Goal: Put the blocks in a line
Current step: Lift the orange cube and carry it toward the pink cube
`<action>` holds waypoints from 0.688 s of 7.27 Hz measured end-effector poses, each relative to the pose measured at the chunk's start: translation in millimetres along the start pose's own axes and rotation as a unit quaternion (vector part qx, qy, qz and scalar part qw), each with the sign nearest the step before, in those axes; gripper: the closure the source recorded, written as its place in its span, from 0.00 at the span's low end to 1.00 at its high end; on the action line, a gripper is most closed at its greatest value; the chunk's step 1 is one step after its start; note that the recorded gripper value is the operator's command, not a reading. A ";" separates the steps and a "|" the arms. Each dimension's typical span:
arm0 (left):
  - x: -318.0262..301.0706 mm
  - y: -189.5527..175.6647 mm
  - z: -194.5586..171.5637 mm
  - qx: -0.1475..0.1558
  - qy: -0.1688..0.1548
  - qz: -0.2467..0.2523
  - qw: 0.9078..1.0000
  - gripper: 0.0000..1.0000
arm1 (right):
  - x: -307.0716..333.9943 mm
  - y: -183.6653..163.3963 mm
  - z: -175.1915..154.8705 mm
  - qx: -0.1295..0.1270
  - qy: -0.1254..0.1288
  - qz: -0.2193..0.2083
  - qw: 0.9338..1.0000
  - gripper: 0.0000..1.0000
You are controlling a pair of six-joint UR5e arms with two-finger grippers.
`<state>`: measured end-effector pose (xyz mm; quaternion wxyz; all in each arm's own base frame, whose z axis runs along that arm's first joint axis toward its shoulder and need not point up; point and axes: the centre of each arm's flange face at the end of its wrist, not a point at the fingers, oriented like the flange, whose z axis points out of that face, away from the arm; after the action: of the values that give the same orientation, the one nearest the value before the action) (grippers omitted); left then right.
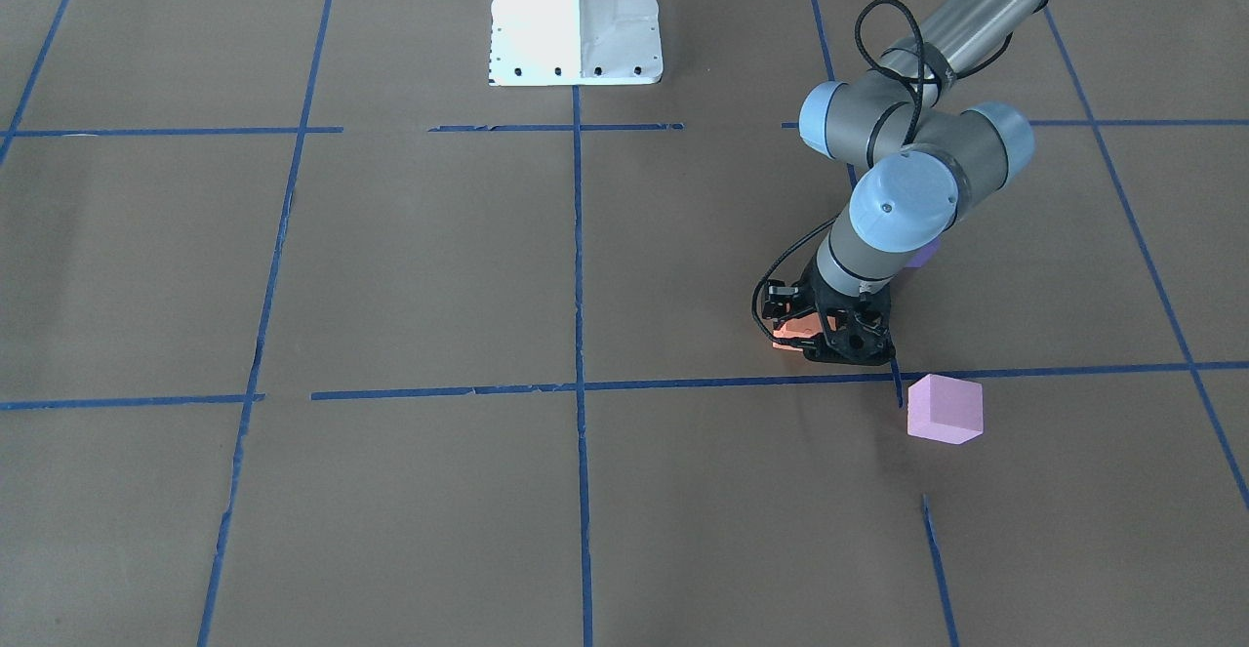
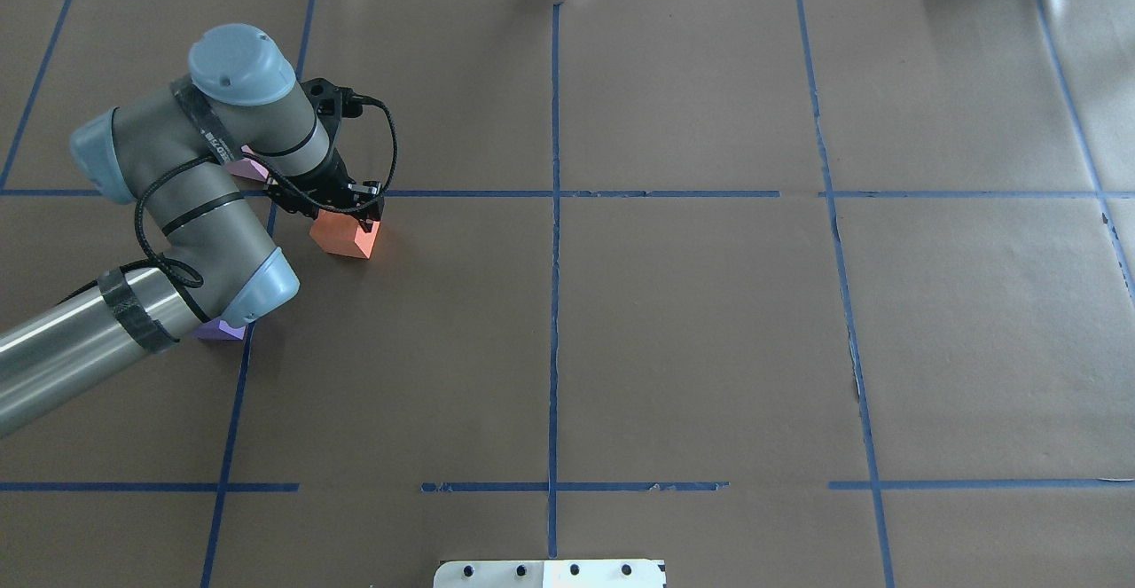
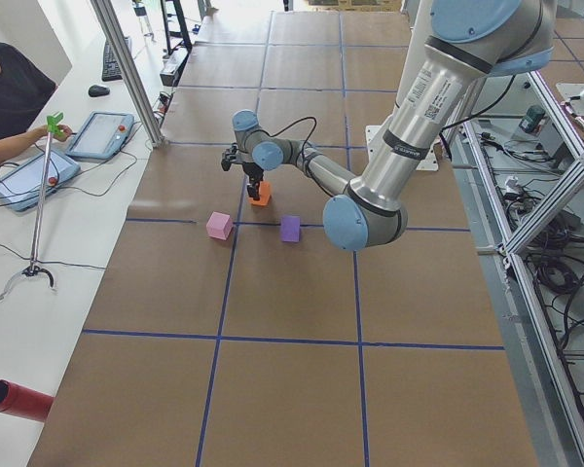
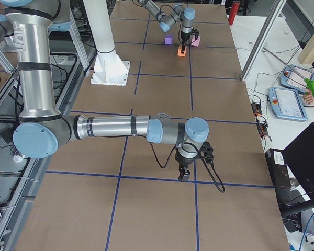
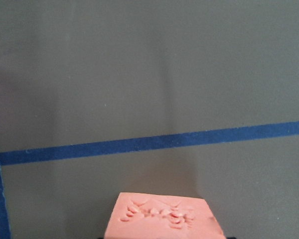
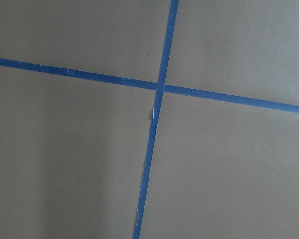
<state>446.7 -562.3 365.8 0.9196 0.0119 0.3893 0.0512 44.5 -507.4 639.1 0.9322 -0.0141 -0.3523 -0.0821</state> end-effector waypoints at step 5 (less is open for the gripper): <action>-39.5 29.3 -139.2 0.033 -0.015 -0.026 0.999 0.93 | 0.2 0.0 0.2 0.000 0.000 0.000 1.000 0.00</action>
<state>317.0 -539.8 298.9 0.9253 0.0331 0.3775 0.0146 44.5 -507.4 639.3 0.9322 -0.0141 -0.3523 -0.0821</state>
